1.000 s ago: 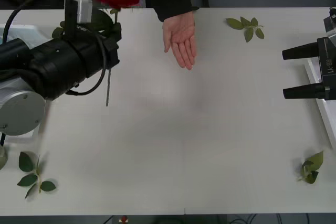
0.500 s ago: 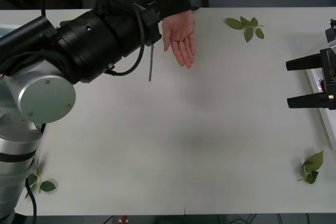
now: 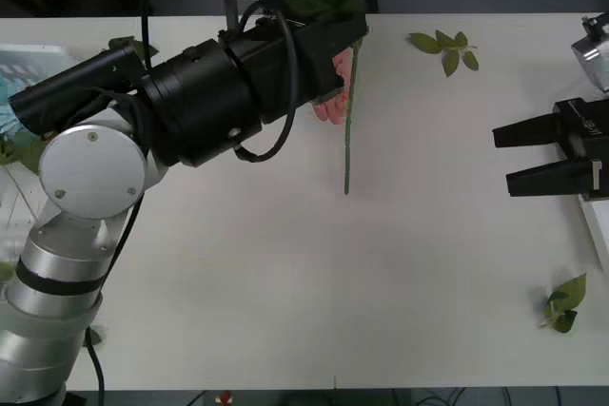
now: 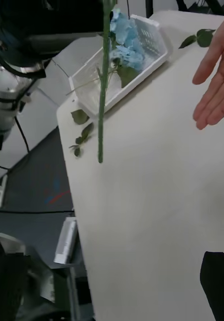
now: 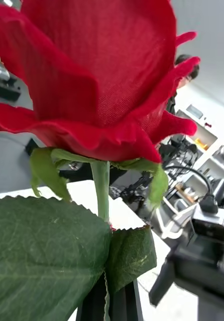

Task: Place the red flowers into the right box and the blue flowers into the left box. If a person shows an open palm, hand one flower to the person first, then continue sorting.

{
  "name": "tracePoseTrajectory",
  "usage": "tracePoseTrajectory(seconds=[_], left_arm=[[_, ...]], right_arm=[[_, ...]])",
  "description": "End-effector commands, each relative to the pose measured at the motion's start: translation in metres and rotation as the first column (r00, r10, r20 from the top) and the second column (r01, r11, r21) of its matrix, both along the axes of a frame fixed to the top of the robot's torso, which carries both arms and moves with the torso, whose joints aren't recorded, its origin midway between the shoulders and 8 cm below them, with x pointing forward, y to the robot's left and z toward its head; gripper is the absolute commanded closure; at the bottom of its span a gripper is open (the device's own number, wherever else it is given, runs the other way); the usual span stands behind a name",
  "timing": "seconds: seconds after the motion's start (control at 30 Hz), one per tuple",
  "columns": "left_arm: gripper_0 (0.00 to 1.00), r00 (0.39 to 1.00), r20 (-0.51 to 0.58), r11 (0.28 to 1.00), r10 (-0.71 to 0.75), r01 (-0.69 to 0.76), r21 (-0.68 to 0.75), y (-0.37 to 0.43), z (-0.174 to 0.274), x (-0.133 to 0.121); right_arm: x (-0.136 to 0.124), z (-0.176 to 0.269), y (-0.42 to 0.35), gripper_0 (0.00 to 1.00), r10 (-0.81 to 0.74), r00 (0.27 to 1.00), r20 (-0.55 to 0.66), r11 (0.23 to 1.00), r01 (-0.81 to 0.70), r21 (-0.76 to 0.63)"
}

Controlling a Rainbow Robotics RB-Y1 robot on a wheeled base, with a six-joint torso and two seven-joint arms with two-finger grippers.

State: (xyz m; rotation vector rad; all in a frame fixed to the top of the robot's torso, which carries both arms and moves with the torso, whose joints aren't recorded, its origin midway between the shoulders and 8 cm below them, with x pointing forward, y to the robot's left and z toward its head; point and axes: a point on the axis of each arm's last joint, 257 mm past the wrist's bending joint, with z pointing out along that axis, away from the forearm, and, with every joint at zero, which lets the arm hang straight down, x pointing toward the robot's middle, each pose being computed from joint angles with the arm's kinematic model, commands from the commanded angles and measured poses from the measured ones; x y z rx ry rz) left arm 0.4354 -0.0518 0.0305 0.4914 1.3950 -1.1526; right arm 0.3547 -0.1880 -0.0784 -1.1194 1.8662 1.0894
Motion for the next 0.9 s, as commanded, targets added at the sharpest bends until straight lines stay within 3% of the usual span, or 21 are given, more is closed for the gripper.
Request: tracePoseTrajectory(seconds=[0.03,0.2,0.63,0.9], left_arm=[[1.00,0.998,-0.003,0.997,-0.057,0.057,-0.044,-0.031,0.017,0.002],[1.00,0.998,-0.034,0.997,-0.051,0.048,-0.064,-0.038,0.012,0.016],[1.00,0.998,-0.035,0.997,-0.044,0.041,-0.064,-0.034,0.011,0.018],[1.00,0.998,-0.038,0.997,-0.041,0.038,-0.073,-0.030,0.014,0.020]], right_arm=[[-0.006,0.012,0.017,0.00,0.004,0.996,-0.087,0.998,0.002,0.068],[-0.005,0.018,0.033,0.00,0.002,0.985,-0.170,0.991,0.021,0.131],[0.033,0.012,0.075,0.00,-0.069,0.987,-0.144,0.988,0.088,0.130],[0.044,0.009,0.108,0.00,-0.076,0.985,-0.154,0.980,0.102,0.171]])
